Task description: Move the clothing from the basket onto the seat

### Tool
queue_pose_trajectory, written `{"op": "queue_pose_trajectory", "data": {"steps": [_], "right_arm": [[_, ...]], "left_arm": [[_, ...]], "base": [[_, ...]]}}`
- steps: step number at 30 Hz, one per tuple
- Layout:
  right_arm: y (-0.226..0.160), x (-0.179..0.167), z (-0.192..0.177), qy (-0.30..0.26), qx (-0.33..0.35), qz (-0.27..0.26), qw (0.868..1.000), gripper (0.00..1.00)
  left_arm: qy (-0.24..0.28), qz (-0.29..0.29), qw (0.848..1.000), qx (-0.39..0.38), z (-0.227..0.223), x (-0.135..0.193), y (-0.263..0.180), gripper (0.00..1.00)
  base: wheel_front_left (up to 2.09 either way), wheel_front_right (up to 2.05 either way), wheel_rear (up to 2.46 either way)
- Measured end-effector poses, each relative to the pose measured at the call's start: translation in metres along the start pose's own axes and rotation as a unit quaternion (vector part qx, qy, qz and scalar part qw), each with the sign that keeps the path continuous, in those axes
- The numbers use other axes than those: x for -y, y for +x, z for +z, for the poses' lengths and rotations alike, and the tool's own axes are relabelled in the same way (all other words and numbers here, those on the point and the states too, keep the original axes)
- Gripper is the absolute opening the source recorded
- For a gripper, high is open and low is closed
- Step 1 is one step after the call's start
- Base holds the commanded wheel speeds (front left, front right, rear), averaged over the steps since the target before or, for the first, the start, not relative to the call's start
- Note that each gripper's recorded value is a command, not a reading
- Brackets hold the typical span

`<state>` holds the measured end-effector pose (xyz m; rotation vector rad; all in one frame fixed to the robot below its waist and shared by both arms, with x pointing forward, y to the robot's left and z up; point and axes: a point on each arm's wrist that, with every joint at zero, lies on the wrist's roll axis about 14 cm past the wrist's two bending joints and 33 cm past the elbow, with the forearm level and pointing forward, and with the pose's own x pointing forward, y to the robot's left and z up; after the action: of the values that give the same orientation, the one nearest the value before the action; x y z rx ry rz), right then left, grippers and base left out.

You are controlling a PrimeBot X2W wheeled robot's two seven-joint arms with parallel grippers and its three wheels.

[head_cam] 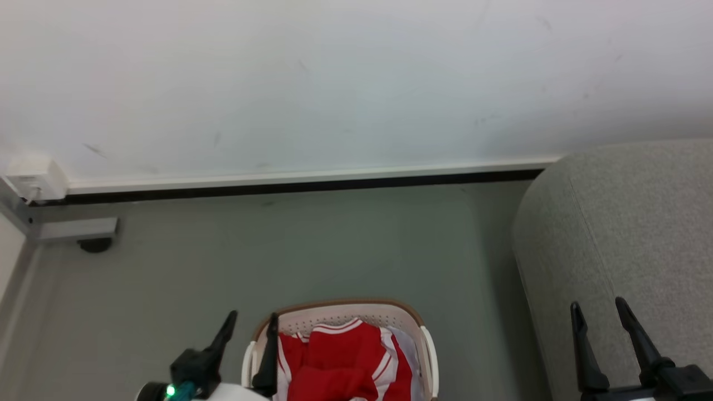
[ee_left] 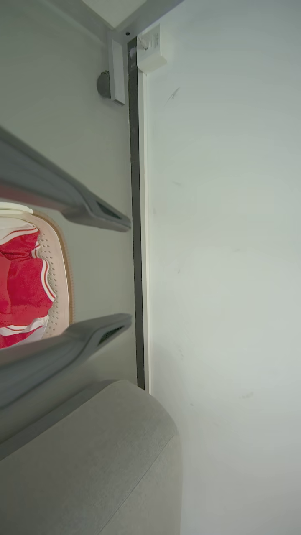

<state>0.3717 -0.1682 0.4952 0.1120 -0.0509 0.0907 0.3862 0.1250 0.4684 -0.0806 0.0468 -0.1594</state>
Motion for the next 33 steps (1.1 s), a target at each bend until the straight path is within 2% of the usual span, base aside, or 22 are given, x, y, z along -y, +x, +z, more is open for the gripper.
{"op": "queue_pose_trajectory", "data": {"steps": [6, 11, 19, 29, 33], "right_arm": [[0.011, 0.009, 0.0, 0.005, 0.002, -0.013, 1.0, 1.0], [0.019, 0.019, -0.005, 0.007, -0.003, -0.025, 1.0, 1.0], [0.041, 0.031, -0.015, 0.009, -0.01, -0.038, 0.999, 1.0], [0.053, 0.048, -0.043, 0.008, -0.041, -0.057, 0.998, 1.0], [0.055, 0.053, -0.049, 0.006, -0.047, -0.063, 0.997, 1.0]], "left_arm": [[0.011, -0.078, 0.996, -0.049, -0.03, 0.038, 0.028, 1.0], [0.035, -0.16, 0.979, -0.121, -0.077, 0.075, 0.038, 1.0], [0.09, -0.247, 0.929, -0.26, -0.161, 0.099, 0.036, 1.0], [0.146, -0.332, 0.846, -0.391, -0.239, 0.113, 0.004, 1.0], [0.153, -0.345, 0.83, -0.411, -0.253, 0.11, 0.0, 1.0]], "base": [[0.0, 0.0, 0.0], [0.0, 0.0, 0.0], [0.0, 0.0, 0.0], [0.0, 0.0, 0.0], [0.0, 0.0, 0.0]]}}
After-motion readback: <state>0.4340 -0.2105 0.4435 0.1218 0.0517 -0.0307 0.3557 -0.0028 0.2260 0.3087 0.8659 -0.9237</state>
